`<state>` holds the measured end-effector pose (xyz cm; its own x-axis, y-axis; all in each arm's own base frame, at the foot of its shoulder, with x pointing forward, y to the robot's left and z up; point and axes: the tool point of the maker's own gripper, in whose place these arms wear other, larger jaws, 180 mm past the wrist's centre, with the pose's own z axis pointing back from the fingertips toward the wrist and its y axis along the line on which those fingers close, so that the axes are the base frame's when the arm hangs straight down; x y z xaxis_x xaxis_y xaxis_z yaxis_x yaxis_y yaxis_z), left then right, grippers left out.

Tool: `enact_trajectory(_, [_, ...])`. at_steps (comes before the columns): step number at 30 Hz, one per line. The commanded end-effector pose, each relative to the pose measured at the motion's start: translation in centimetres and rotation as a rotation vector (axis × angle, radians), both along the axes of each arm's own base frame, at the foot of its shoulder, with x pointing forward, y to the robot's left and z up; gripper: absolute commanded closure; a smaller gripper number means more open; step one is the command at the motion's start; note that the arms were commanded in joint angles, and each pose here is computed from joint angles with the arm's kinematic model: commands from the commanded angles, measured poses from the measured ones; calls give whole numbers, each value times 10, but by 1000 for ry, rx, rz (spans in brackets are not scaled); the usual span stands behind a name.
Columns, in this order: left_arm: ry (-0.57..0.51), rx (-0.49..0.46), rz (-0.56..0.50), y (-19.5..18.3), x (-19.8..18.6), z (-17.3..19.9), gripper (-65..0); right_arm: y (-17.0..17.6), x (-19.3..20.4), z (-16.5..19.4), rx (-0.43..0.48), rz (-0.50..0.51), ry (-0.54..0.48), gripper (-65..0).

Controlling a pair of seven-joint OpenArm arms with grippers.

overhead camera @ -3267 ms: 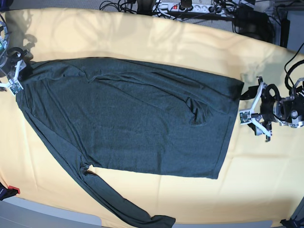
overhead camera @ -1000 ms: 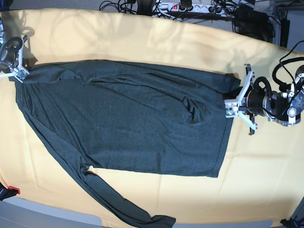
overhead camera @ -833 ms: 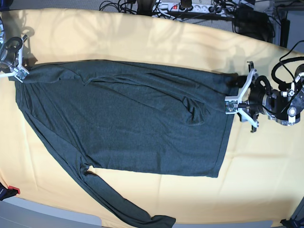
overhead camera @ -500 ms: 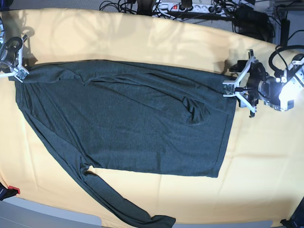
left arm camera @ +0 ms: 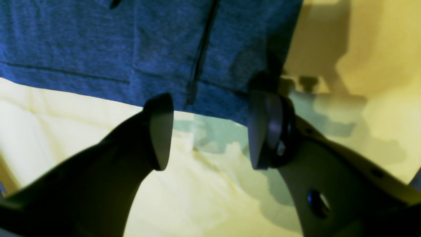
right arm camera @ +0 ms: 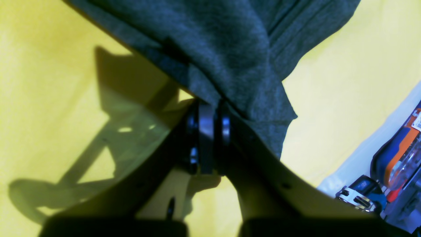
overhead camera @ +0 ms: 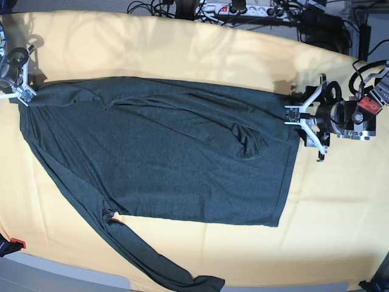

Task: Fold the T-shirt properly
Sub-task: 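Drag the held shirt edge with the left gripper toward the right gripper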

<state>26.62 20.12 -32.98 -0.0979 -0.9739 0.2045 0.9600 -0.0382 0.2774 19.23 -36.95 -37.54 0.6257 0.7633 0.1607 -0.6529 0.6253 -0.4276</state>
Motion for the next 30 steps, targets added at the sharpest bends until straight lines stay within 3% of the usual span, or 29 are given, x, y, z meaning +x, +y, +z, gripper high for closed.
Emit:
enact_trajectory(1, [-31, 16, 10, 10, 7, 12, -360, -9, 8, 11, -38, 5, -19, 0])
enact_trajectory(11, [13, 40, 17, 22, -6, 7, -360, -10, 9, 12, -39, -6, -31, 0])
enact_trajectory(19, [3, 78, -121, 19, -20, -11, -360, -11, 10, 12, -43, -15, -40, 0])
enact_trajectory(30, [-16, 45, -153, 1, -15, -13, -360, -11, 9, 12, -37, -22, -36, 0])
